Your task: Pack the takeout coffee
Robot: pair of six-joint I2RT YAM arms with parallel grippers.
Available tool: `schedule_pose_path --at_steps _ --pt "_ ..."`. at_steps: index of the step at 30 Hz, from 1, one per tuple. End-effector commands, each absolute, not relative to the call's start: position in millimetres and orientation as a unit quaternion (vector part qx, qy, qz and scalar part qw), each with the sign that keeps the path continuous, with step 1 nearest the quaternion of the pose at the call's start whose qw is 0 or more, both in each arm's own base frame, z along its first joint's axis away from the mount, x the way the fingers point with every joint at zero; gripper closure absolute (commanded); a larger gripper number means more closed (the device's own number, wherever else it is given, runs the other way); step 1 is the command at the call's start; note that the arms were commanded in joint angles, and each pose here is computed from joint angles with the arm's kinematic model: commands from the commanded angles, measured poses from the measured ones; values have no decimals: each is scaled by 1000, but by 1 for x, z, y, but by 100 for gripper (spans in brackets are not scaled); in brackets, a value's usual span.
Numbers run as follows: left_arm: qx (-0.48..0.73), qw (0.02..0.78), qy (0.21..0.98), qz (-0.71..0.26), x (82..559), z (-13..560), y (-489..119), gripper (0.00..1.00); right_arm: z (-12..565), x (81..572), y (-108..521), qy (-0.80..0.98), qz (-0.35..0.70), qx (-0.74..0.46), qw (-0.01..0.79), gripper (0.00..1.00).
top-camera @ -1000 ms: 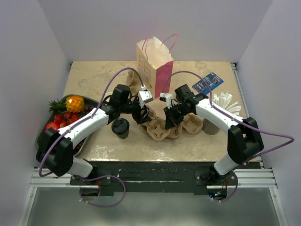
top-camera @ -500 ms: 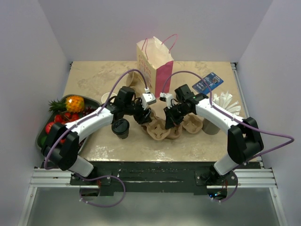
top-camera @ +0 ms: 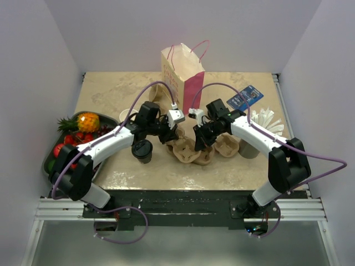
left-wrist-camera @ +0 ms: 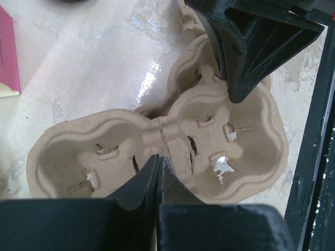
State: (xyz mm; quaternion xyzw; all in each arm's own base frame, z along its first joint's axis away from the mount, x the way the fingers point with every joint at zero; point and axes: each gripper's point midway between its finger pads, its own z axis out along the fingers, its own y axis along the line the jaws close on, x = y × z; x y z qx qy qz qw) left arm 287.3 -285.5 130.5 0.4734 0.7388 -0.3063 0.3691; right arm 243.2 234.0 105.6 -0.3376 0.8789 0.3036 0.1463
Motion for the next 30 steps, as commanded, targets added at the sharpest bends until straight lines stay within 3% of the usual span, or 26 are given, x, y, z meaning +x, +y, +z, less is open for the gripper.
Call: schedule_pose_path --at_steps 1,19,20,23,30 --pt "475 410 730 -271 308 149 -280 100 112 248 231 879 293 -341 161 100" --pt "484 471 674 -299 309 232 -280 100 107 255 217 886 259 -347 165 100" --pt "482 465 680 -298 309 228 -279 96 108 256 217 886 260 -347 166 100" --pt "459 445 713 -290 307 200 -271 52 109 255 218 886 264 -344 165 100" --pt "415 407 749 -319 301 158 -274 45 108 254 217 886 264 -346 163 100"
